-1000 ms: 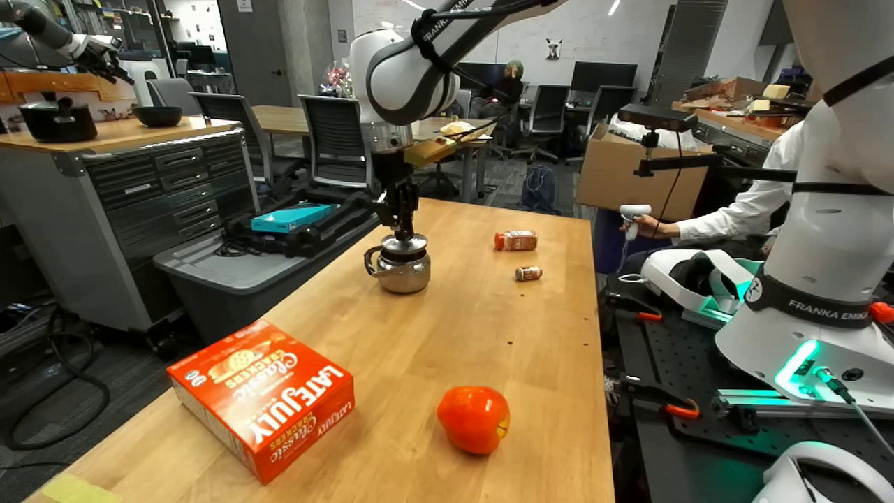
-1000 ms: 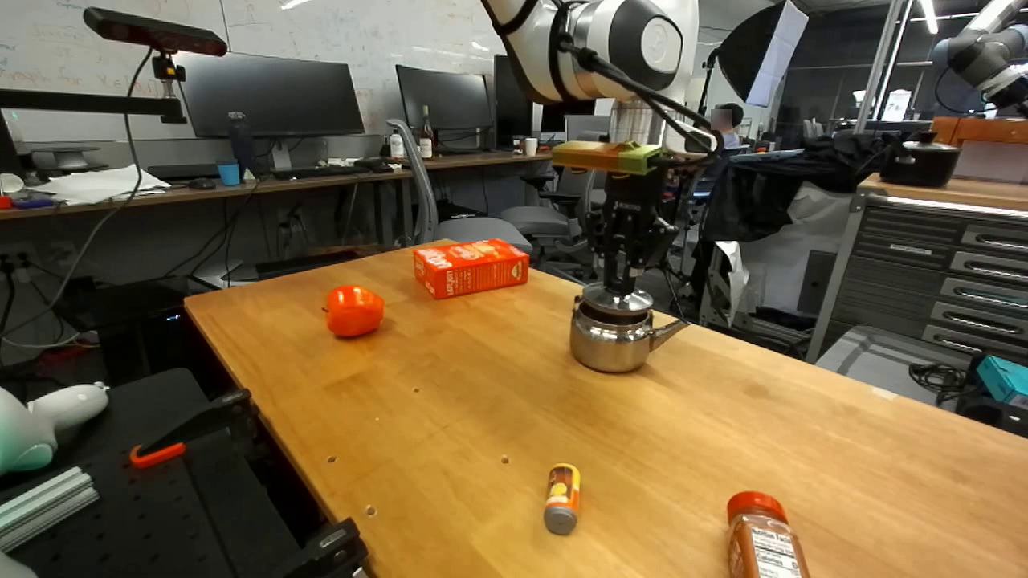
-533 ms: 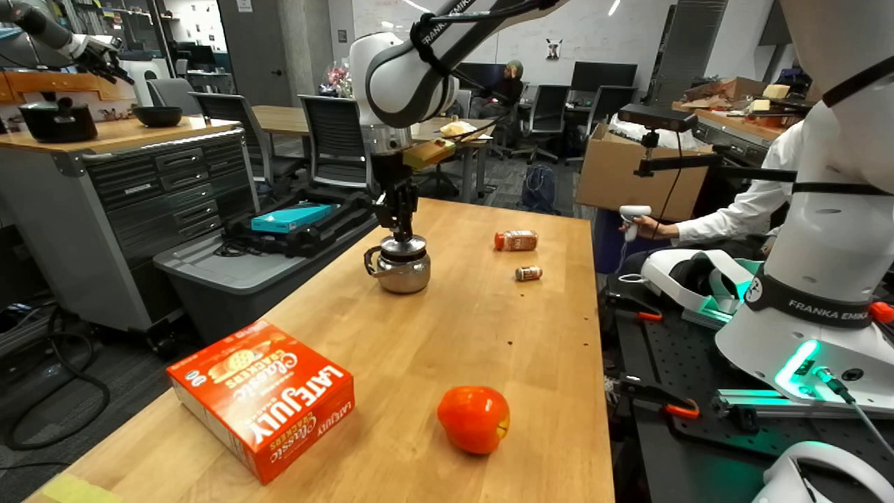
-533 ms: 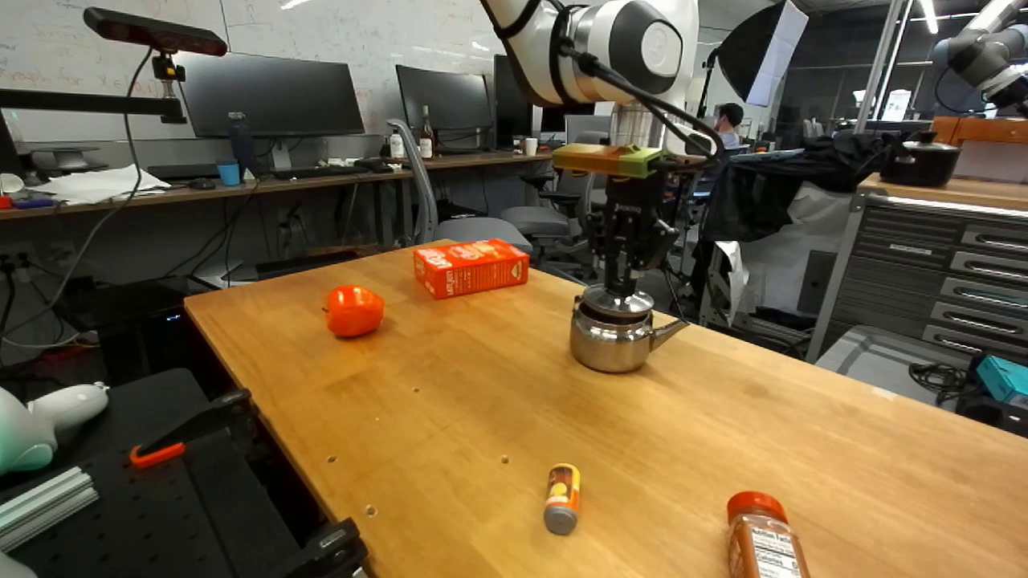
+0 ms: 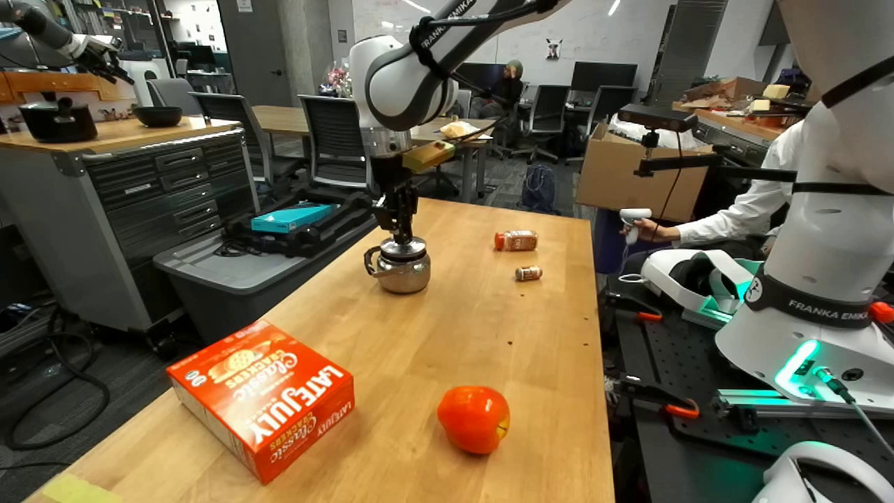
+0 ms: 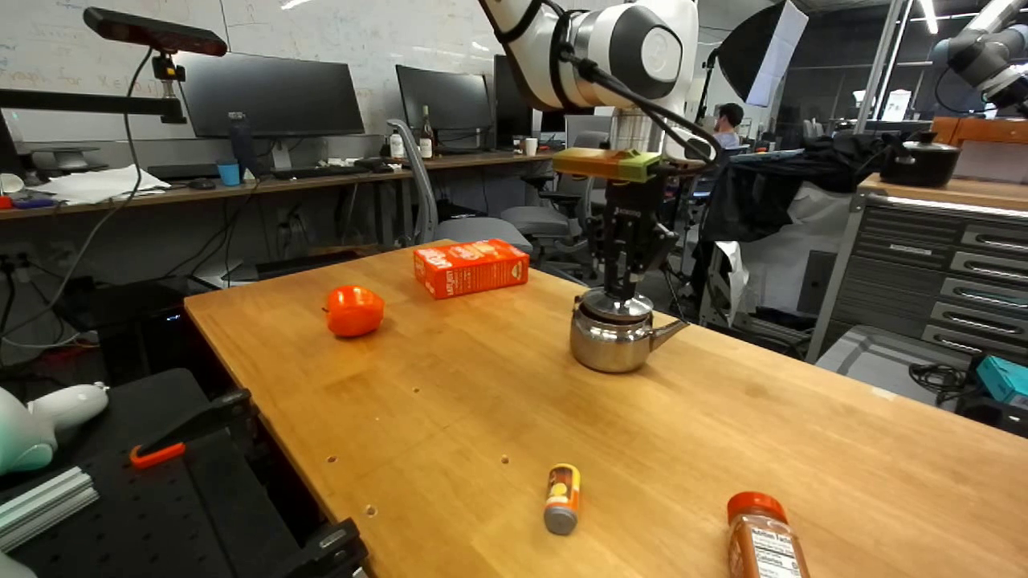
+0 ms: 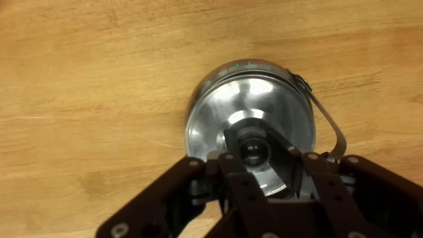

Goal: Place the lid on the teapot

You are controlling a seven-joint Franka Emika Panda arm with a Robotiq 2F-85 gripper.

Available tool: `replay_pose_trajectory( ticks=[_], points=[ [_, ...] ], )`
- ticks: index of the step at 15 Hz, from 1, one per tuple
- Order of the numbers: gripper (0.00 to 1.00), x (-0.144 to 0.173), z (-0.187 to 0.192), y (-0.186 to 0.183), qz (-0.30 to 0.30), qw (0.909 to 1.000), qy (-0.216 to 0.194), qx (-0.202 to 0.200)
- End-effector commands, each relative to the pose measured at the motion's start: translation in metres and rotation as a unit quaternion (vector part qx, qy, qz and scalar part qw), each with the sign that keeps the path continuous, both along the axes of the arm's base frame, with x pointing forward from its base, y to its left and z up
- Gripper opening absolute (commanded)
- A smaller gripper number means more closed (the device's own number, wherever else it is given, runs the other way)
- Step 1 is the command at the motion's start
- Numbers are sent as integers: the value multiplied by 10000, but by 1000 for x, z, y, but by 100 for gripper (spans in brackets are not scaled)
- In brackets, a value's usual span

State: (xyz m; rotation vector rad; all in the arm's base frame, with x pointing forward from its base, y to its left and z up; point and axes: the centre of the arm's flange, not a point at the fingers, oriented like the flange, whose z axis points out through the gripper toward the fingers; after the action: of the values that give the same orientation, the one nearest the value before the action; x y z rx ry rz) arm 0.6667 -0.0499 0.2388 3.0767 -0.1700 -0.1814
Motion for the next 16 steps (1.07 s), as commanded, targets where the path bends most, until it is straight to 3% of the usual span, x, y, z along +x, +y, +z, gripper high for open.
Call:
replay_pose_trajectory(
  ticks=[1, 16],
  points=[
    [7, 14, -5, 0, -115, 9999, -53, 36],
    [7, 13, -12, 10, -38, 10000, -5, -16]
  ],
)
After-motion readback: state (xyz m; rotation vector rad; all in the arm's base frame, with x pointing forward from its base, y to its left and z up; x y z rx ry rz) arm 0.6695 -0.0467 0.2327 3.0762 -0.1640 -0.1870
